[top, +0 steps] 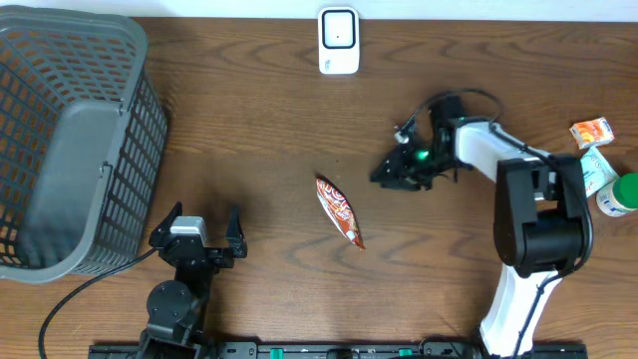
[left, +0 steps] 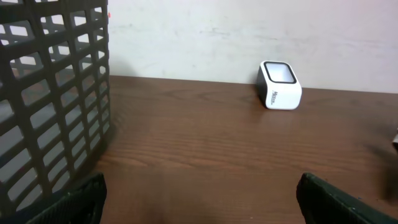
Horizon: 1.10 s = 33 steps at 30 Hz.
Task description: Scan the item barcode
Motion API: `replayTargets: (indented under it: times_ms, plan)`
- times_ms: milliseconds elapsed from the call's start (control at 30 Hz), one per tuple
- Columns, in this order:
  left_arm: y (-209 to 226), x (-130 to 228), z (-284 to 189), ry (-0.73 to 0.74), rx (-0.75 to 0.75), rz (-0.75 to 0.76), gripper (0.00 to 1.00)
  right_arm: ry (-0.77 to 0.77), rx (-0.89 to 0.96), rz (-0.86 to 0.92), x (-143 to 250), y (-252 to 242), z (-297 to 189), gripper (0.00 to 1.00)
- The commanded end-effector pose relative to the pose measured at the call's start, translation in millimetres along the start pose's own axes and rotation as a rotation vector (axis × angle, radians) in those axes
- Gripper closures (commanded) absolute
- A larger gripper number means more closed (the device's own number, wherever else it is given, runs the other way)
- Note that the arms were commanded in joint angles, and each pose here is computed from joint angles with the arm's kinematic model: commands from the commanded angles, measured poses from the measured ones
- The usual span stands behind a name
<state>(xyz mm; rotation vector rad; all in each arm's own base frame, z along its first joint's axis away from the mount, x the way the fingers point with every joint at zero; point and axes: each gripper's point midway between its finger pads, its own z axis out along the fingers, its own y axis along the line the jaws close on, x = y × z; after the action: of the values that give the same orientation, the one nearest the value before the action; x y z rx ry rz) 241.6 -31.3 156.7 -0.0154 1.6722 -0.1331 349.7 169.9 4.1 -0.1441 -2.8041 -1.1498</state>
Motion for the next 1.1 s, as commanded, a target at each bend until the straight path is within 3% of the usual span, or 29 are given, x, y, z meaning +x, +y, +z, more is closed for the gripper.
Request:
replayTargets:
  times_ms: [0,67,100,133,267,533,900,1067]
  plan:
    - [4,16,2,0.040,-0.020,0.021,0.02,-0.072,0.340,-0.064,-11,-28,-22,0.72]
    - [4,16,2,0.040,-0.020,0.021,0.02,-0.092,0.331,-0.129,-8,-1,-33,0.75]
    - [4,16,2,0.040,-0.020,0.021,0.02,-0.108,0.323,-0.188,1,26,-41,0.94]
    - [4,16,2,0.040,-0.020,0.021,0.02,-0.114,0.329,-0.217,7,37,-44,0.99]
    - [4,16,2,0.040,-0.020,0.021,0.02,-0.095,0.419,-0.345,34,65,-34,0.99]
    - [4,16,2,0.040,-0.020,0.021,0.02,-0.006,0.567,-0.593,78,89,34,0.99]
    - [4,16,2,0.040,-0.020,0.021,0.02,0.026,0.808,-0.695,88,60,74,0.99]
    - [4,16,2,0.040,-0.020,0.021,0.02,-0.013,0.940,-0.705,77,46,61,0.99]
